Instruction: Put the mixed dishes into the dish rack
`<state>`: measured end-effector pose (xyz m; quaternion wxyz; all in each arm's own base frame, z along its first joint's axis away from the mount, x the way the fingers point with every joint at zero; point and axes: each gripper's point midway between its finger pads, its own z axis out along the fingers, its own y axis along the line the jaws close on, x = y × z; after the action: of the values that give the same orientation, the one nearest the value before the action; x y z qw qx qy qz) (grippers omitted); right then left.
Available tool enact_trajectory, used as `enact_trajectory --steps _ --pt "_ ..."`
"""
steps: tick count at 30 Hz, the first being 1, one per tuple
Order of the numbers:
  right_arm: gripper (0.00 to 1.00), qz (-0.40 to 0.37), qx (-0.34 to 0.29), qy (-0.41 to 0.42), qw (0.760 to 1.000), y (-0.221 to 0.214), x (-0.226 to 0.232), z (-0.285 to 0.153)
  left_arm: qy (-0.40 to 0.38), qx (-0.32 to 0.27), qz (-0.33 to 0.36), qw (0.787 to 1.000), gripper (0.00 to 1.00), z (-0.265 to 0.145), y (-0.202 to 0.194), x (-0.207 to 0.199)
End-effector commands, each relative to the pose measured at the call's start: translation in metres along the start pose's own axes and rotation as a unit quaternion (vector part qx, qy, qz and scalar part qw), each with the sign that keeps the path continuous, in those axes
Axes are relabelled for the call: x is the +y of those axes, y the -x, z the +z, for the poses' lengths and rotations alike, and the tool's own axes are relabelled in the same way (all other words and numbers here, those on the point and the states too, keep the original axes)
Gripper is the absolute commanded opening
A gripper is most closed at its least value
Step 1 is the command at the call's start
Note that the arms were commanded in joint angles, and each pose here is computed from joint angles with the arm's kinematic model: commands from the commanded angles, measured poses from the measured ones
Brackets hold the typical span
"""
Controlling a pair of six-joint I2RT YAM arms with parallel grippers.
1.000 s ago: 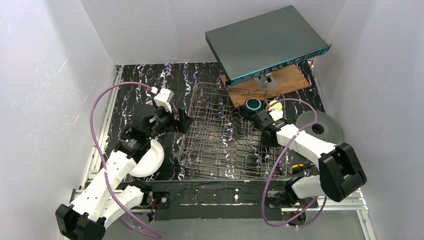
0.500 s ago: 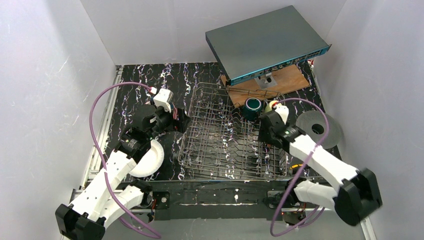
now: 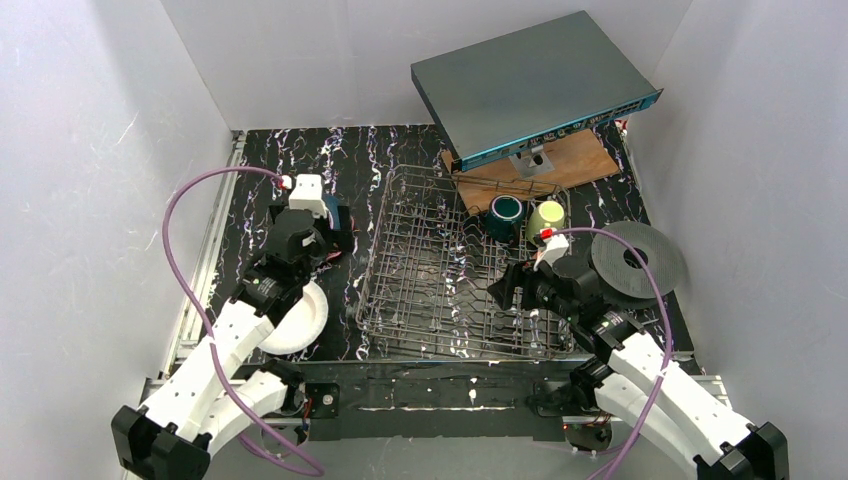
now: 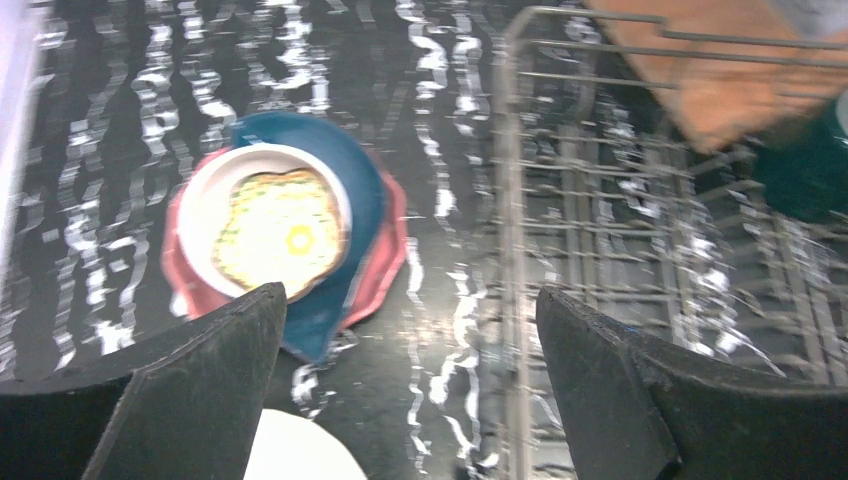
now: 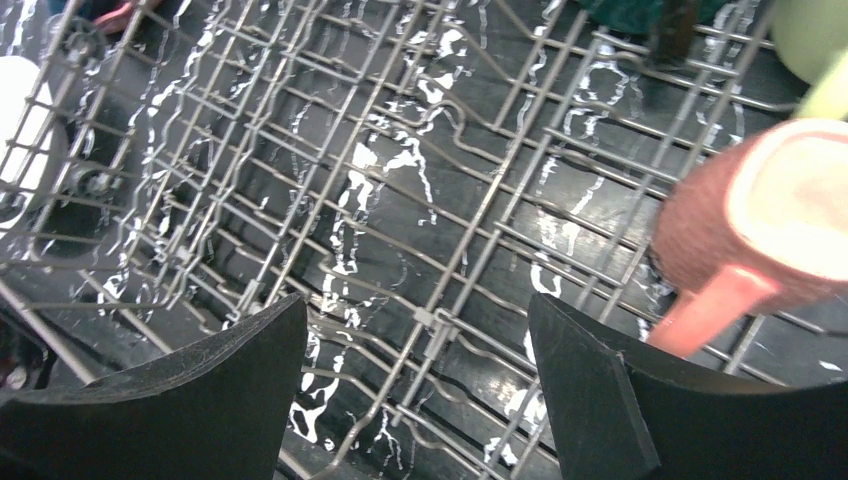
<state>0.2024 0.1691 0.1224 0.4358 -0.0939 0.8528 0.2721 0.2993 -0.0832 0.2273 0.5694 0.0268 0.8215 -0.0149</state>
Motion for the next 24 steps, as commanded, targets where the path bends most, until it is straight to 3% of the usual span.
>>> enact_trajectory --steps 1,5,8,13,17,24 --pt "0.89 -0.018 -0.029 0.066 0.997 0.021 0.027 -0.001 0.143 0.041 0.002 0.989 0.98 0.004 -0.018 0.043" --pt "0.91 -0.016 -0.046 0.068 0.997 0.024 0.027 -0.003 0.144 0.098 -0.075 0.982 0.95 0.001 -0.030 0.032" --pt "0.91 -0.016 -0.048 0.072 0.996 0.022 0.027 -0.002 0.107 0.114 -0.090 0.984 0.91 0.006 -0.034 0.015" --pt "0.92 -0.017 -0.046 0.082 0.995 0.021 0.030 0.000 0.077 0.170 -0.035 0.982 0.73 0.026 -0.047 0.001" --pt "0.92 -0.017 -0.052 0.081 0.995 0.020 0.029 0.001 0.098 0.220 0.029 0.970 0.54 0.045 -0.060 0.007" --pt "0.92 -0.017 -0.058 0.078 0.995 0.019 0.027 -0.001 0.130 0.267 0.122 0.947 0.45 0.088 -0.073 0.021"
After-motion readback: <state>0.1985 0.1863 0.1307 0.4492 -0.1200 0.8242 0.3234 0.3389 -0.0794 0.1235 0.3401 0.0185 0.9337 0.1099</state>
